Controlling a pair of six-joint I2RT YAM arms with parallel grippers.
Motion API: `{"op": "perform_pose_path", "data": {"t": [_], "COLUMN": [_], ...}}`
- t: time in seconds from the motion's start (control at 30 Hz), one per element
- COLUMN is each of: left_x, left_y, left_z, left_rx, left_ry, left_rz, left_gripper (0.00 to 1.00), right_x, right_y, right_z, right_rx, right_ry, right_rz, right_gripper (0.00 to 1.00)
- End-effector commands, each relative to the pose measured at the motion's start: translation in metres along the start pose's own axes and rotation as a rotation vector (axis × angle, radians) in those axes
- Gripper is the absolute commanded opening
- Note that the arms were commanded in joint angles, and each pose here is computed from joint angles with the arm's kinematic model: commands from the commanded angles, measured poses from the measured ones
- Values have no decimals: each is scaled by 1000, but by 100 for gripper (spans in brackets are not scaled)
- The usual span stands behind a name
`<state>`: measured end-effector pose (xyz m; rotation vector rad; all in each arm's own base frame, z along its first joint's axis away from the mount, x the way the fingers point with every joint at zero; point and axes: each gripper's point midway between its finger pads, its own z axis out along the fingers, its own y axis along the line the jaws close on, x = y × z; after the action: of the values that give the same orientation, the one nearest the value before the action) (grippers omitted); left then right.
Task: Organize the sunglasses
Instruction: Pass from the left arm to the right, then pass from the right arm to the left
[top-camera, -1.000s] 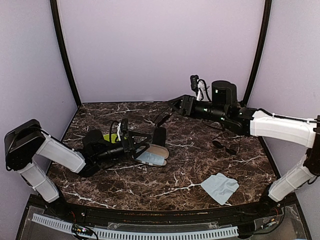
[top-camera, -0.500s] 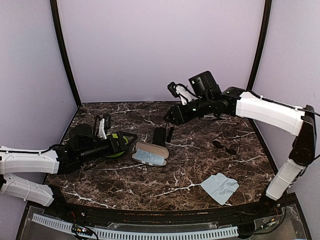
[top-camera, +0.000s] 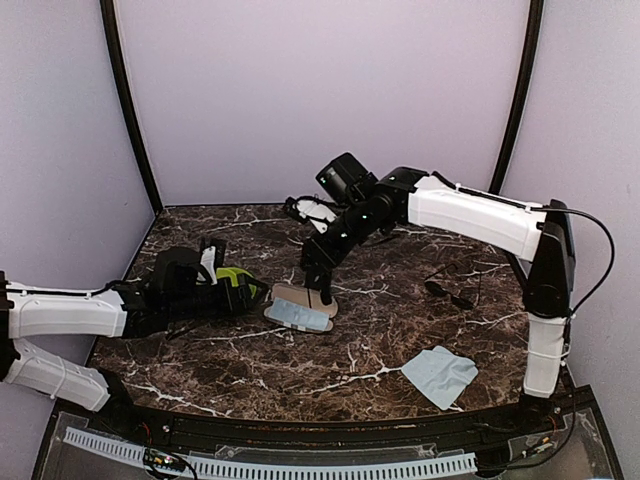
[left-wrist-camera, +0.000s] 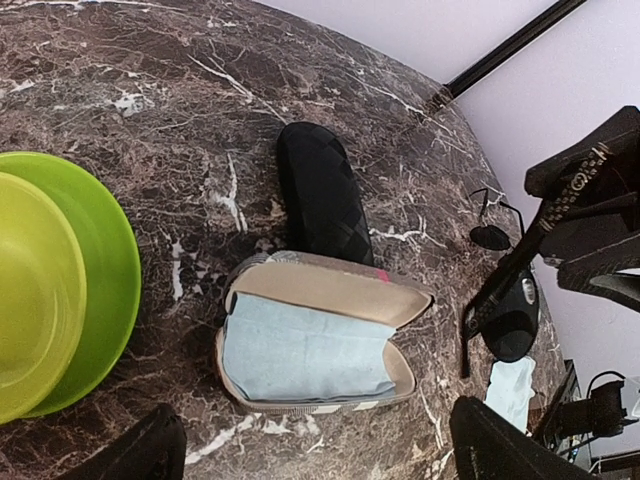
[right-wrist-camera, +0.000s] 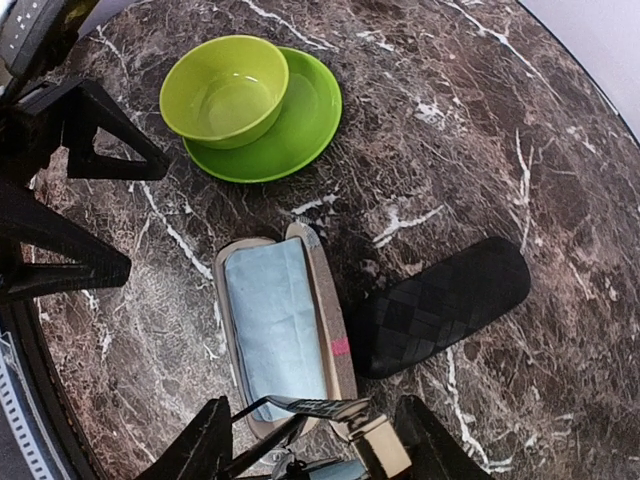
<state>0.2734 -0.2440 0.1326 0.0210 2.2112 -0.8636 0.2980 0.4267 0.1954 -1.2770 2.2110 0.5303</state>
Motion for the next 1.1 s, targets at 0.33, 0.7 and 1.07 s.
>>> {"op": "perform_pose_path", "data": {"t": [0.33, 0.7, 1.07], "left_x": [0, 13, 20], "left_y": [13, 12, 11], "left_z": [-17, -3, 7], "left_rx": [-15, 14, 31], "left_ry": [-45, 2, 31], "left_rz": [-24, -22, -19], "left_gripper": [94, 93, 93], "right_x": [20, 33, 47], "right_y": [10, 7, -5], "right_z": [31, 14, 1], "right_rx": [25, 54, 80], "right_ry": [187, 183, 196], "right_rz": [-194, -216, -205], "right_gripper": [39, 38, 38]}}
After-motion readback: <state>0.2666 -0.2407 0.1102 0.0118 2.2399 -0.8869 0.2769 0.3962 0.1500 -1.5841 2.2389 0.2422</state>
